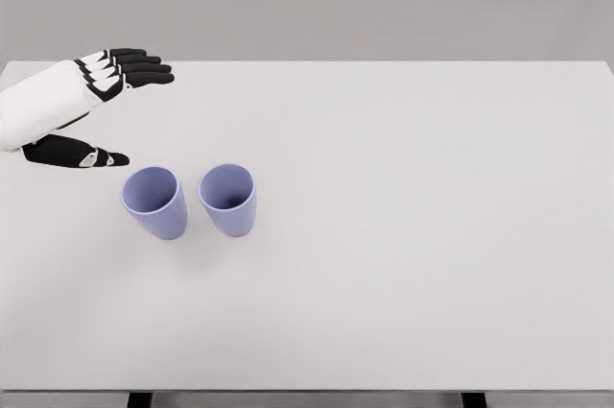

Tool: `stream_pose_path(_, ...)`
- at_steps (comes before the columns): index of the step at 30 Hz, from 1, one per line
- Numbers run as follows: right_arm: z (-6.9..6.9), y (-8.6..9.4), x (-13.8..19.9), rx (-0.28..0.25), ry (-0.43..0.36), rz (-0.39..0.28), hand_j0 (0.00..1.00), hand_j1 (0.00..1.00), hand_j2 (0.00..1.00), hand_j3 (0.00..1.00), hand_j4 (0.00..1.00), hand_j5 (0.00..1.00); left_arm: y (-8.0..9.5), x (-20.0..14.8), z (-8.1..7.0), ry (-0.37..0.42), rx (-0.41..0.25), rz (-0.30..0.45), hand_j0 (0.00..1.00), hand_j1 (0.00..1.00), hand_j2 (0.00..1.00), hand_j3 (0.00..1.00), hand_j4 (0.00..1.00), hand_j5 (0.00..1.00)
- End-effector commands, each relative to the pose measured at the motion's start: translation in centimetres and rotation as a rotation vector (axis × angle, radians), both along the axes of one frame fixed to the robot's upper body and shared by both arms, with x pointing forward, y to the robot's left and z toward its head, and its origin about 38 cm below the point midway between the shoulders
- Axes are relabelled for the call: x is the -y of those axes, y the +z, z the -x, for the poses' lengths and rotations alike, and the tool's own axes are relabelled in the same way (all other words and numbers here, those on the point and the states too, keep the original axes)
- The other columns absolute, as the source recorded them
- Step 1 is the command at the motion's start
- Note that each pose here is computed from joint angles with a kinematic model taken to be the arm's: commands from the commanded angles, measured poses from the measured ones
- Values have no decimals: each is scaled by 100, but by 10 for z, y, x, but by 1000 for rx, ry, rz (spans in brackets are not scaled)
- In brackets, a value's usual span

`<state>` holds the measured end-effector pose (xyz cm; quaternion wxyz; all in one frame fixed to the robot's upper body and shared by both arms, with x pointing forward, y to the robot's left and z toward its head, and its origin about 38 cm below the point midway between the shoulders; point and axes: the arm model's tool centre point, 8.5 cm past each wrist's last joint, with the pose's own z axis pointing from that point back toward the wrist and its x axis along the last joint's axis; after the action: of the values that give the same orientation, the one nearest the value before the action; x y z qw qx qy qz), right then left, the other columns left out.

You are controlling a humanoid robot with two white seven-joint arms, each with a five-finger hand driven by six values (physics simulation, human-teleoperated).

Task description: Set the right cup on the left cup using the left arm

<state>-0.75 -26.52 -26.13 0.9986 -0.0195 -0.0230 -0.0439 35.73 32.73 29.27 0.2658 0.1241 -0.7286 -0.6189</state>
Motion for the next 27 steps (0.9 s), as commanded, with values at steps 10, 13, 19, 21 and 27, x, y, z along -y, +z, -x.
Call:
stream_pose_path(10,3,0,0,-7,2,-1,100,100,100,100,100,100,17,-11,0,24,49,-91,100,100,100,100,100,100)
stream_pose_path(13,3,0,0,-7,3,-3,100,100,100,100,100,100,43,-19,-2,43,123,-181,100,100,100,100,100,100)
stream_pose_path(19,3,0,0,-7,4,-3,100,100,100,100,100,100,71,-21,-3,51,190,-214,100,100,100,100,100,100)
stream_pose_path(21,3,0,0,-7,2,-1,100,100,100,100,100,100,69,-21,-3,48,184,-214,100,100,100,100,100,100)
stream_pose_path(27,3,0,0,-7,4,-1,100,100,100,100,100,100,63,-19,-3,37,156,-224,100,100,100,100,100,100)
